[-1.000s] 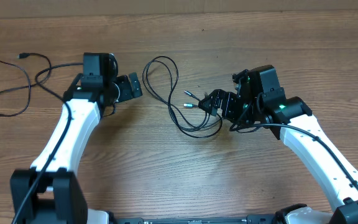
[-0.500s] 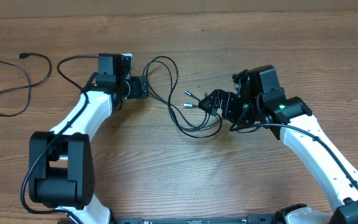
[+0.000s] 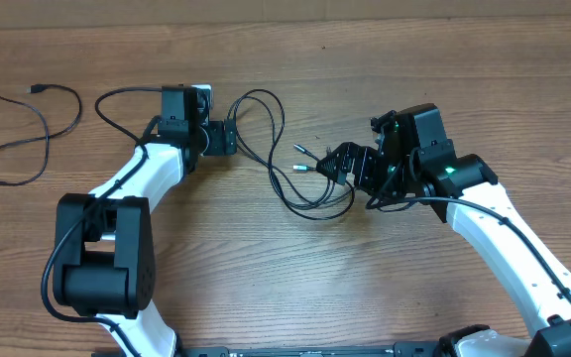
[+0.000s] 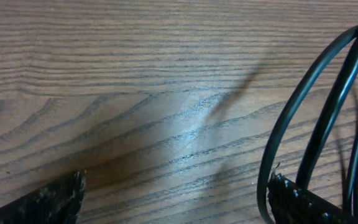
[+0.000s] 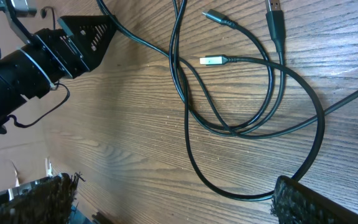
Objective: Untangle cables
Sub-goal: 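Bring the left gripper back toward the remaining cables at center, then grasp a black cable with the left gripper and lift it up-left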
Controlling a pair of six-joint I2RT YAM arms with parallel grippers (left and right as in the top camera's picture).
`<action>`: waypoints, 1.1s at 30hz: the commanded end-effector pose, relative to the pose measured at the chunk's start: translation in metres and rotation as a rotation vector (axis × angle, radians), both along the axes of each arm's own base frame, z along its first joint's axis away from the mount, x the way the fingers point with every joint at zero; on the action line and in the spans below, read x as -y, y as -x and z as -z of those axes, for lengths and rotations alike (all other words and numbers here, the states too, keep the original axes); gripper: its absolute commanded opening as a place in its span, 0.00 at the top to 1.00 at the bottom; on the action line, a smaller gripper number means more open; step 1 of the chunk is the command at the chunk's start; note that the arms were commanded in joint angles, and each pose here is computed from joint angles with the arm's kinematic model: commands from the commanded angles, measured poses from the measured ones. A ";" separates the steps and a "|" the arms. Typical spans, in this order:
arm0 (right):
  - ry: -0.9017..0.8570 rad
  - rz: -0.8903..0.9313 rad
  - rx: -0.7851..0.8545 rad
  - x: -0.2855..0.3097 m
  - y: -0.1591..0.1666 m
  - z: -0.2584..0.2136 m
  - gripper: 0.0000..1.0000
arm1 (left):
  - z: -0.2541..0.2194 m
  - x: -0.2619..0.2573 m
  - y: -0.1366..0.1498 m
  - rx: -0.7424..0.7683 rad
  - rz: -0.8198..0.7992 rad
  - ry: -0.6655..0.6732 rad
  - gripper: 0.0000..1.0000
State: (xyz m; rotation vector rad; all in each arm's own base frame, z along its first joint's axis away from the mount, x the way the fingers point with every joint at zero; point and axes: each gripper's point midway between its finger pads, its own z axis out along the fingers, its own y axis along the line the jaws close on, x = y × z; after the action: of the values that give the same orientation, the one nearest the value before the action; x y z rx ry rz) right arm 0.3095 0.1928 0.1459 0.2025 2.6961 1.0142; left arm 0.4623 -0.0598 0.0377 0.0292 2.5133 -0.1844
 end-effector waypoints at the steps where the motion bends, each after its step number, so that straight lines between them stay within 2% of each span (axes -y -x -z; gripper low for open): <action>1: 0.005 0.004 0.011 0.000 -0.003 -0.002 0.00 | 0.007 0.004 0.000 -0.008 -0.014 0.006 0.06; 7: 0.005 0.004 0.011 0.000 -0.003 -0.002 0.00 | 0.001 0.019 -0.006 0.029 0.012 0.021 0.06; 16: 0.005 0.004 0.011 0.000 -0.003 -0.002 0.00 | 0.026 0.047 -0.011 0.031 0.040 0.045 0.16; 18: 0.005 0.004 0.011 0.000 -0.003 -0.002 0.00 | 0.025 0.050 -0.012 0.028 0.000 0.080 0.31; 19: 0.005 0.004 0.011 0.000 -0.003 -0.002 0.00 | 0.022 0.050 -0.013 0.031 -0.011 0.089 0.43; 20: 0.005 0.004 0.011 0.000 -0.003 -0.002 0.00 | 0.016 0.050 -0.015 0.043 -0.013 0.093 0.70; 21: 0.005 0.004 0.011 0.000 -0.003 -0.002 0.00 | 0.011 0.049 -0.017 0.052 -0.017 0.095 0.81; 22: 0.005 0.004 0.011 0.000 -0.003 -0.002 0.00 | 0.003 0.047 -0.018 0.060 -0.027 0.103 0.96; 28: 0.005 0.004 0.011 0.000 -0.003 -0.002 0.00 | -0.072 0.036 -0.011 0.083 -0.052 0.112 0.96; 33: 0.005 0.004 0.011 0.000 -0.003 -0.002 0.00 | -0.150 0.034 0.023 0.067 -0.034 0.111 0.96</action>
State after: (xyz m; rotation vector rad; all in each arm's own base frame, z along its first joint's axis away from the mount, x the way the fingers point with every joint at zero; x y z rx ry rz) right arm 0.3095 0.1928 0.1459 0.2018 2.6961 1.0146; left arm 0.4428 -0.0953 0.1077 -0.0489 2.5470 -0.2715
